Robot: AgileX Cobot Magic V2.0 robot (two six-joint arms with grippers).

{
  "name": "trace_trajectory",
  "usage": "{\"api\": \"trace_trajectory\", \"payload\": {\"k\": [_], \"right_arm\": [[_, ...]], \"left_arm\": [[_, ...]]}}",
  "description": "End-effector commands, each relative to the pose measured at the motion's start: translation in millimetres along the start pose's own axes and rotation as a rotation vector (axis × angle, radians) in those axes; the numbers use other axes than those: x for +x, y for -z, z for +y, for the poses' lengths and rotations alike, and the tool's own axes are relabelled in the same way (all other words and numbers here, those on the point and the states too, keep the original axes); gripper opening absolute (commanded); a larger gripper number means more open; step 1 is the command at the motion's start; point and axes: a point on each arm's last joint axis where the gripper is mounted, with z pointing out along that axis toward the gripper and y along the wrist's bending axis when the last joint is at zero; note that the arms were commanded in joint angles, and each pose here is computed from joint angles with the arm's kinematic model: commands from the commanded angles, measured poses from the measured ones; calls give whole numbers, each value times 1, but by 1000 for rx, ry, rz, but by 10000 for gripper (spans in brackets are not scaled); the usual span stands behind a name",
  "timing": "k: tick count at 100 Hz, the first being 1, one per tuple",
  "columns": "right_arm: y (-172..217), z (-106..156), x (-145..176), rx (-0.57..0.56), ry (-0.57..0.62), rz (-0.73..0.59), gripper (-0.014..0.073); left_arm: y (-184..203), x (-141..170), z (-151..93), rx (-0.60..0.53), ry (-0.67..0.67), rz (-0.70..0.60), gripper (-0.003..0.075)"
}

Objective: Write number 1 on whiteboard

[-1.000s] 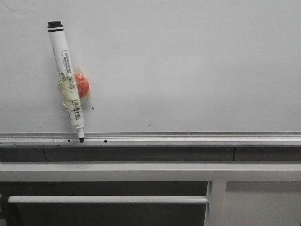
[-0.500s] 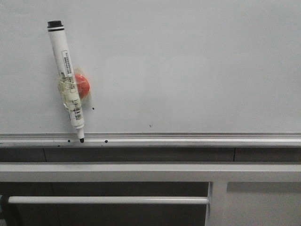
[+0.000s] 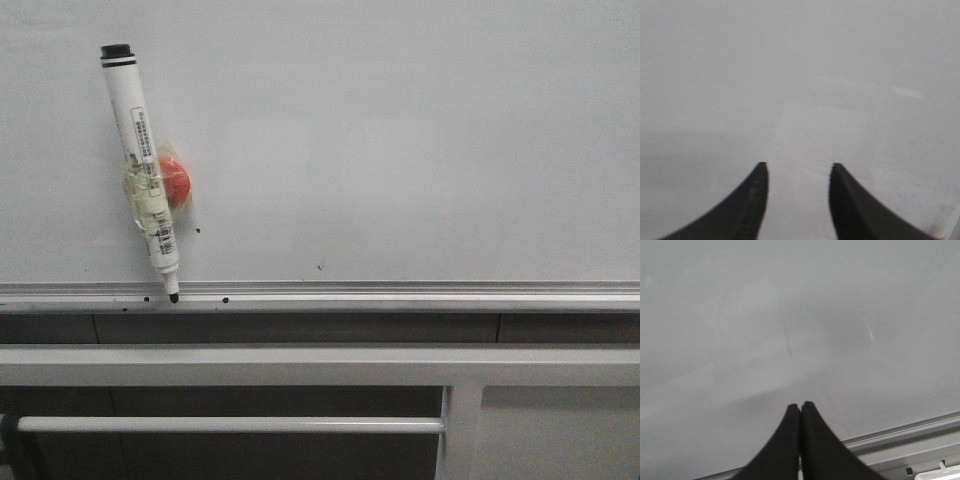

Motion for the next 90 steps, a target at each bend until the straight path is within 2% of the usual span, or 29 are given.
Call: {"api": "trace_trajectory", "payload": {"k": [1,5,11,18,25,37,42,51,72,90], "right_arm": [[1,6,-16,-26,-14,-89,-64],[1,6,-16,-26,-14,-89,-64],[1,6,-16,-26,-14,-89,-64],[1,6,-17,-27,-14,-91,-64],[1,6,-15,-36,-45,-76,-64],[1,6,-14,-34,-48,-59,-64],[1,6,-13,-33,-48,-56,-64],[1,6,-13,-32,-48,-47,-64],[1,6,-10,-27,-48,-22,-64],[1,6,-10,-26,-48,-16,-64]], "left_arm": [[-5,-17,-3,18,38,-92,562],[-6,-18,-3,17,49,-101,609],[-9,-18,-2,9,65,-114,608],[-12,-18,-1,6,119,-111,578],[-13,-14,-2,9,116,-71,544],[-13,-9,-4,31,20,-7,492],[-13,-6,-7,58,-48,15,473],[-13,-3,-13,122,-93,41,442],[-17,21,-20,230,-70,100,368],[-27,41,-25,277,-36,138,365]]}}
